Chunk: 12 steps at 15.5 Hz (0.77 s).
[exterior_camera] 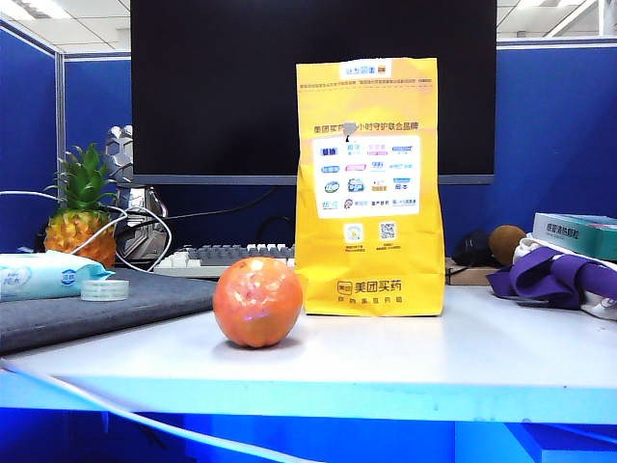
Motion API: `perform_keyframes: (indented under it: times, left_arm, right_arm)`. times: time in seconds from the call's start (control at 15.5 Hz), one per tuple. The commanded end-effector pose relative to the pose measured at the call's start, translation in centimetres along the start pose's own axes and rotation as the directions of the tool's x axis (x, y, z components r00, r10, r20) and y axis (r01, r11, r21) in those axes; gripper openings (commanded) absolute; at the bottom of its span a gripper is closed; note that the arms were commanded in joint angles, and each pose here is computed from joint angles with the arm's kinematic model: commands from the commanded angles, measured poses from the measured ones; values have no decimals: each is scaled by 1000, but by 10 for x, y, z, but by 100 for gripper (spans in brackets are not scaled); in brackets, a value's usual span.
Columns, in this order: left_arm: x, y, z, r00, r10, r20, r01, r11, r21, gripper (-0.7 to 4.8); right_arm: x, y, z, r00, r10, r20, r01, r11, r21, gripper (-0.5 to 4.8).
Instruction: Pick up the orange and throw it into the yellow paper bag.
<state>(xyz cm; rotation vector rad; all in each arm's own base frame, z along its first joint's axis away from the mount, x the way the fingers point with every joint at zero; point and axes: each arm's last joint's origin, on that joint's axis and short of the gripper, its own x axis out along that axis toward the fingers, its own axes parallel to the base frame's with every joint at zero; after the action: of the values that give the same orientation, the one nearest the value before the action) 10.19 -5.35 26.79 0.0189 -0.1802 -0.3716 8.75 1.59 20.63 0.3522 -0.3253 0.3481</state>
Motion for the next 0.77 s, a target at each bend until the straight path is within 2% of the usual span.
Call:
perform_keyframes:
  times: [0.06, 0.26, 0.32, 0.39, 0.45, 0.58, 0.71, 0.77]
  left_arm:
    - [31, -3, 19, 998, -16, -59, 20, 997, 72, 479]
    - [60, -6, 31, 993, -25, -113, 36, 995, 91, 479]
    - [64, -7, 35, 992, -46, -116, 64, 986, 152, 479]
    - [69, -8, 41, 986, -61, -158, 91, 977, 191, 479]
    - [86, -11, 51, 952, -125, -280, 177, 970, 167, 479]
    - [111, -16, 54, 899, -184, -398, 257, 956, 140, 479]
    - [135, -20, 48, 824, -199, -531, 301, 947, 112, 479]
    - [155, -26, 37, 725, -278, -630, 397, 916, 53, 479]
  right_arm:
    - [1, 4, 12, 999, 10, 44, -8, 999, -47, 479]
    - [2, 6, 17, 999, 11, 49, -8, 998, -67, 479]
    - [2, 6, 17, 999, 7, 36, -5, 998, -64, 479]
    - [3, 7, 20, 1000, -4, 5, 4, 998, -61, 479]
    - [8, 11, 32, 998, -19, -55, 14, 995, -97, 479]
    - [19, 14, 45, 993, -41, -112, 30, 995, -98, 479]
    - [36, 15, 52, 970, -35, -242, 18, 997, -72, 479]
    - [51, 16, 54, 932, -1, -362, -13, 999, -35, 479]
